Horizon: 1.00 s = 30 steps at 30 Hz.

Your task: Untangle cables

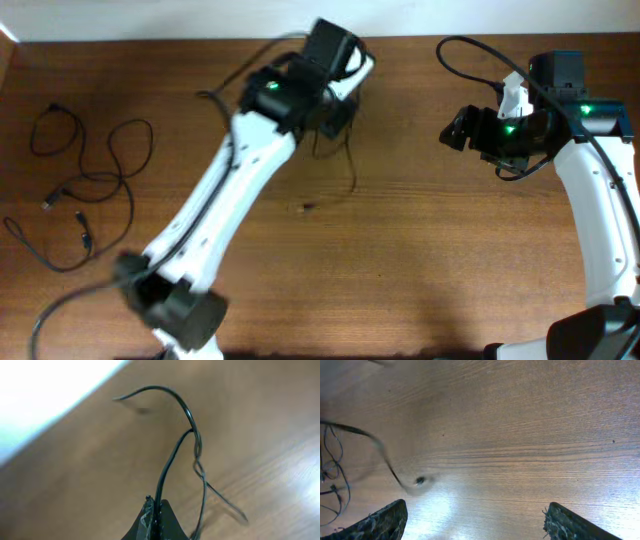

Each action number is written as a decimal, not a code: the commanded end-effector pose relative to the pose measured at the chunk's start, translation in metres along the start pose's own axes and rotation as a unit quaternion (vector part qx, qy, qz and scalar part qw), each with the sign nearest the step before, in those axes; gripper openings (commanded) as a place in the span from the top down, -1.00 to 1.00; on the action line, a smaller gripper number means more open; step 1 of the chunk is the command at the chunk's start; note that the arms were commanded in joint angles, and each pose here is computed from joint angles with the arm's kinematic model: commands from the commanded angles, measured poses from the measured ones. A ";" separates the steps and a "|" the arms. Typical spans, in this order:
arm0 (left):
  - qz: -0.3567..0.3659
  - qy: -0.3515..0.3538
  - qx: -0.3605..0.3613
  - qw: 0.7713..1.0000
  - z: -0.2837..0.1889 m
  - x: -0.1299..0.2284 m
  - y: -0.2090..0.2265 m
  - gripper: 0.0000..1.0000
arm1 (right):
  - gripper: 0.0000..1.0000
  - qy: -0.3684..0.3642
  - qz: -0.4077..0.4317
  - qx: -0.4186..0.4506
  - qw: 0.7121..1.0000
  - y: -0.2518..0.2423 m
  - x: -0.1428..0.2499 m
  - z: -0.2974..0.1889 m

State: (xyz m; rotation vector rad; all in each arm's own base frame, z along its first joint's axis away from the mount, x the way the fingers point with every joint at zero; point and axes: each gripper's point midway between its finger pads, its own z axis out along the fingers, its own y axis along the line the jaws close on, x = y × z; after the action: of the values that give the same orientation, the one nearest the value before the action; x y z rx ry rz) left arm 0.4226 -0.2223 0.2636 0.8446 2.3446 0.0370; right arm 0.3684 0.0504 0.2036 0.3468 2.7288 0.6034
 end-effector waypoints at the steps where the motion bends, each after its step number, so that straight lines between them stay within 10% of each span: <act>1: -0.033 -0.076 -0.041 0.996 -0.054 -0.026 0.021 1.00 | -0.78 0.002 -0.001 0.005 1.000 -0.002 0.001 0.002; 5: -0.021 -0.095 -0.091 0.991 -0.068 -0.033 0.041 1.00 | -0.78 0.004 -0.002 -0.001 1.000 0.000 0.001 0.002; 10: -0.060 -0.091 0.048 0.993 -0.062 -0.026 0.006 1.00 | -0.69 0.023 -0.102 -0.169 0.980 0.057 0.012 -0.007; 25: -0.183 -0.039 0.300 0.935 -0.087 -0.016 -0.069 1.00 | -0.65 -0.017 -0.111 -0.156 0.981 0.114 0.006 0.014; 30: -0.177 -0.040 0.359 0.916 -0.101 -0.019 -0.085 1.00 | -0.29 -0.061 -0.104 -0.180 0.976 0.130 -0.015 0.008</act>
State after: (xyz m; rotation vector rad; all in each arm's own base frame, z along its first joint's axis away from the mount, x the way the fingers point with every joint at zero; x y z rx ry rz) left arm 0.3412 -0.2740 0.3218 0.6635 2.4275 -0.9153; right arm 0.4010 0.1628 0.2576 -0.0346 2.4418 0.9692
